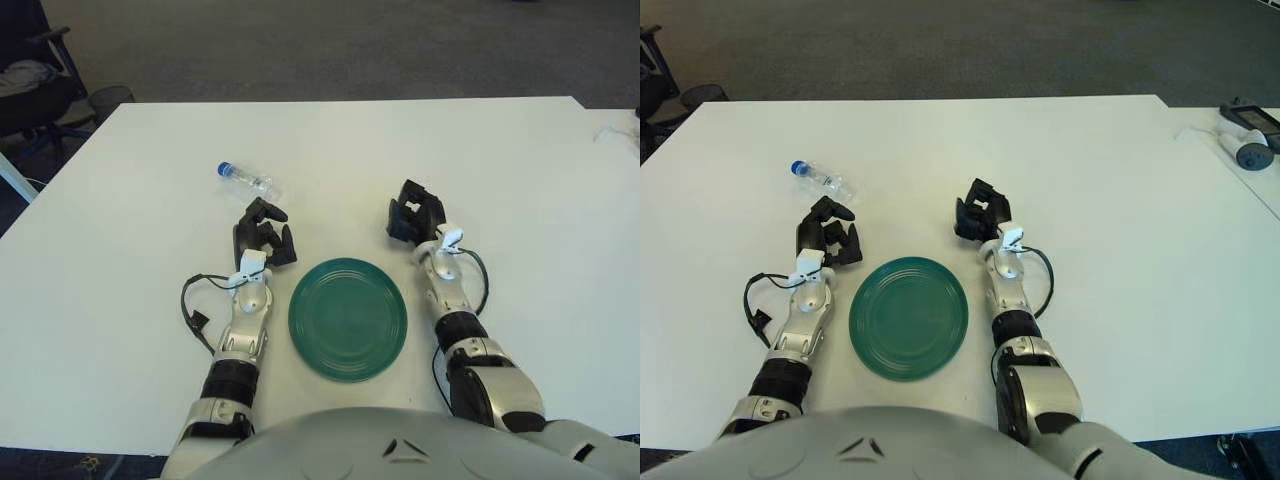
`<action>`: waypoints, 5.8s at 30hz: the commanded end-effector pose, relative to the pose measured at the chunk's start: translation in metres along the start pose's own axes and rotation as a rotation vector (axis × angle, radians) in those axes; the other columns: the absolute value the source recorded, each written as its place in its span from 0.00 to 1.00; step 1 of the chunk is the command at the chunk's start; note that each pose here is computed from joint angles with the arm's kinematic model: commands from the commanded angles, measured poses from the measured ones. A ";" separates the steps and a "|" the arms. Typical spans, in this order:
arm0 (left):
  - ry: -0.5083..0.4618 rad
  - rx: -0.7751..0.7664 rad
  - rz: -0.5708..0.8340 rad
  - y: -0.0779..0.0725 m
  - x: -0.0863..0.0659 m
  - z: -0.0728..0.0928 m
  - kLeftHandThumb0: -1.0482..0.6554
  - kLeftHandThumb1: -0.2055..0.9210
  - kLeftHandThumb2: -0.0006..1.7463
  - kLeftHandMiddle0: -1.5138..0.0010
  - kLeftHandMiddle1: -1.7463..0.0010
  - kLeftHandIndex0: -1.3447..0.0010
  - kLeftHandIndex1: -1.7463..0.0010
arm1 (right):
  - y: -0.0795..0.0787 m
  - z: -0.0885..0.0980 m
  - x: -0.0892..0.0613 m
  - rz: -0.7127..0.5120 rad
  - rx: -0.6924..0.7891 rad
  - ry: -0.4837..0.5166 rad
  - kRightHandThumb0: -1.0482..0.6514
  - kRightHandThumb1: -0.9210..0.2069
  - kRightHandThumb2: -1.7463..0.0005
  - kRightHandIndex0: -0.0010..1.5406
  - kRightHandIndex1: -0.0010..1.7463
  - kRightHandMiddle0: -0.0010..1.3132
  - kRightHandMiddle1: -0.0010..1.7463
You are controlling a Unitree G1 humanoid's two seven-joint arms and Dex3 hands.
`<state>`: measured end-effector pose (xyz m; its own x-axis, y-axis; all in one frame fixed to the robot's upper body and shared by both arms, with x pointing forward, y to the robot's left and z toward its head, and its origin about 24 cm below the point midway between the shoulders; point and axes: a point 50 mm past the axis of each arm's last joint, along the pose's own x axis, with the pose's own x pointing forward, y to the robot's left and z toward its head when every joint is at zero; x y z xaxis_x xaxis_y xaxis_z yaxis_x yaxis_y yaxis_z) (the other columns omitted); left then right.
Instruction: Put the bottle into the plate.
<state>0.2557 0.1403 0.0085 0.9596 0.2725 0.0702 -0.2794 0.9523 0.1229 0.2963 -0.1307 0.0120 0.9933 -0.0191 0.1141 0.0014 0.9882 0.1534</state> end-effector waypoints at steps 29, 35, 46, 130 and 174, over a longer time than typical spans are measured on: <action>0.009 0.038 -0.046 0.009 0.006 -0.011 0.31 0.36 0.84 0.18 0.00 0.48 0.00 | -0.029 0.000 -0.033 -0.002 -0.130 0.022 0.59 0.58 0.26 0.80 1.00 0.78 1.00; -0.100 0.128 -0.059 0.041 0.038 0.015 0.32 0.36 0.83 0.18 0.00 0.48 0.00 | -0.030 -0.004 -0.035 -0.009 -0.142 0.043 0.58 0.58 0.26 0.80 1.00 0.78 1.00; -0.351 0.370 -0.146 0.081 0.064 0.070 0.33 0.43 0.78 0.21 0.00 0.52 0.00 | -0.035 -0.014 -0.037 -0.025 -0.153 0.076 0.58 0.59 0.25 0.78 1.00 0.78 1.00; -0.451 1.522 -0.357 0.049 0.152 0.074 0.00 1.00 0.06 0.89 0.94 1.00 0.70 | -0.030 -0.022 -0.035 -0.022 -0.151 0.084 0.58 0.60 0.23 0.78 1.00 0.78 1.00; -0.437 1.670 -0.499 0.042 0.146 0.059 0.02 0.94 0.00 0.94 0.99 1.00 0.64 | -0.037 -0.023 -0.035 -0.024 -0.152 0.087 0.58 0.60 0.23 0.78 1.00 0.78 1.00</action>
<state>0.3814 0.2153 0.0827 0.9617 -0.2628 -0.0775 0.0107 -0.2468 0.9690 0.2780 -0.1594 0.0033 0.9899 -0.0226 0.1397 0.0227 0.9997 0.0006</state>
